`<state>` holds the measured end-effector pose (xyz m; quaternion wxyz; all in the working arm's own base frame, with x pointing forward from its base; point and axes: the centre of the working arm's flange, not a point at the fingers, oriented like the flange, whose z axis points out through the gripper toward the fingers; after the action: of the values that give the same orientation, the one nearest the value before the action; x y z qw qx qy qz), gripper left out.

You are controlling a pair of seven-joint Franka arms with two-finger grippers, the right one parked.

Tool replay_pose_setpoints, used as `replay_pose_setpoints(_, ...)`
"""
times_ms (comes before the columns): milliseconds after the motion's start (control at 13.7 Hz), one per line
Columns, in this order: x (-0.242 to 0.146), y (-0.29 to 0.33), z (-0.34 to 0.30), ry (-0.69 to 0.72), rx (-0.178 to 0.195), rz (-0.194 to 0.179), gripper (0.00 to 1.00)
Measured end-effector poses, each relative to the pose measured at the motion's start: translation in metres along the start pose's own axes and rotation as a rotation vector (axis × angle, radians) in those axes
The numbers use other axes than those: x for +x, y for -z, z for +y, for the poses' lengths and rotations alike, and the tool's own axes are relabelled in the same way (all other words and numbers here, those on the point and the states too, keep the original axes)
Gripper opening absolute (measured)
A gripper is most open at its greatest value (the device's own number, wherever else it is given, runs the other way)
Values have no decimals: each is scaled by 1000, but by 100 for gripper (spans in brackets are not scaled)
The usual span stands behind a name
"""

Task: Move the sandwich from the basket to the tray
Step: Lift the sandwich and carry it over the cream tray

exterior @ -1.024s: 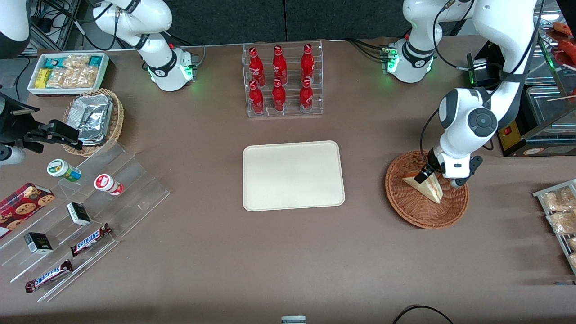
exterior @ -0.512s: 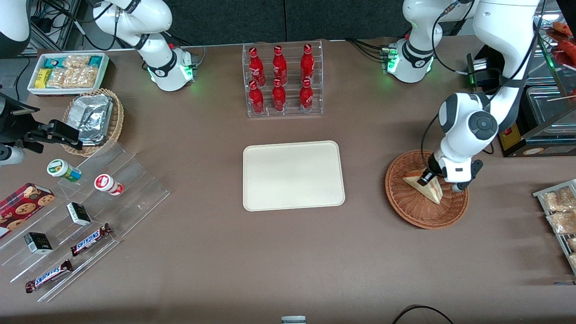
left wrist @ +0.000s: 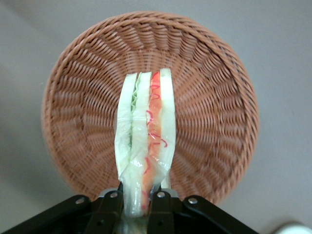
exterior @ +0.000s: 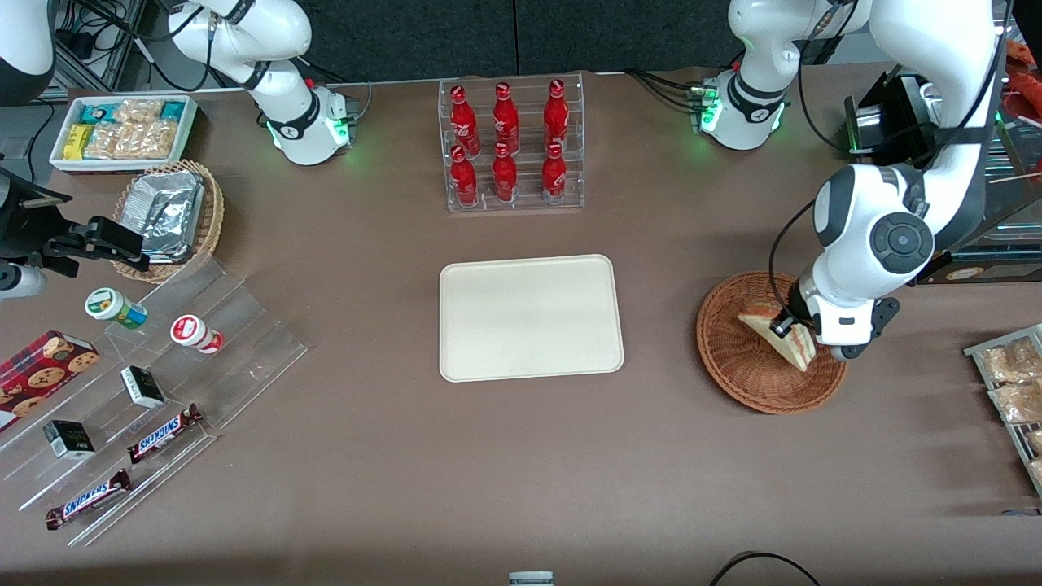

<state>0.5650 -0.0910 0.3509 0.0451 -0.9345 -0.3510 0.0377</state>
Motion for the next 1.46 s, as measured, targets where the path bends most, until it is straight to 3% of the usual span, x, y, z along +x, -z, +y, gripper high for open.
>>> replay_pose_setpoints(146, -29, 38, 28, -59, 29, -2, 18)
replay_pose_setpoints(366, -88, 65, 71, -157, 29, 18, 18)
replay_pose_setpoints(878, -228, 38, 171, -417, 40, 20, 15)
replay_pose_setpoints(1171, -274, 0, 219, -502, 41, 2, 15)
replay_pose_setpoints(1463, -282, -40, 244, -522, 15, -7, 15)
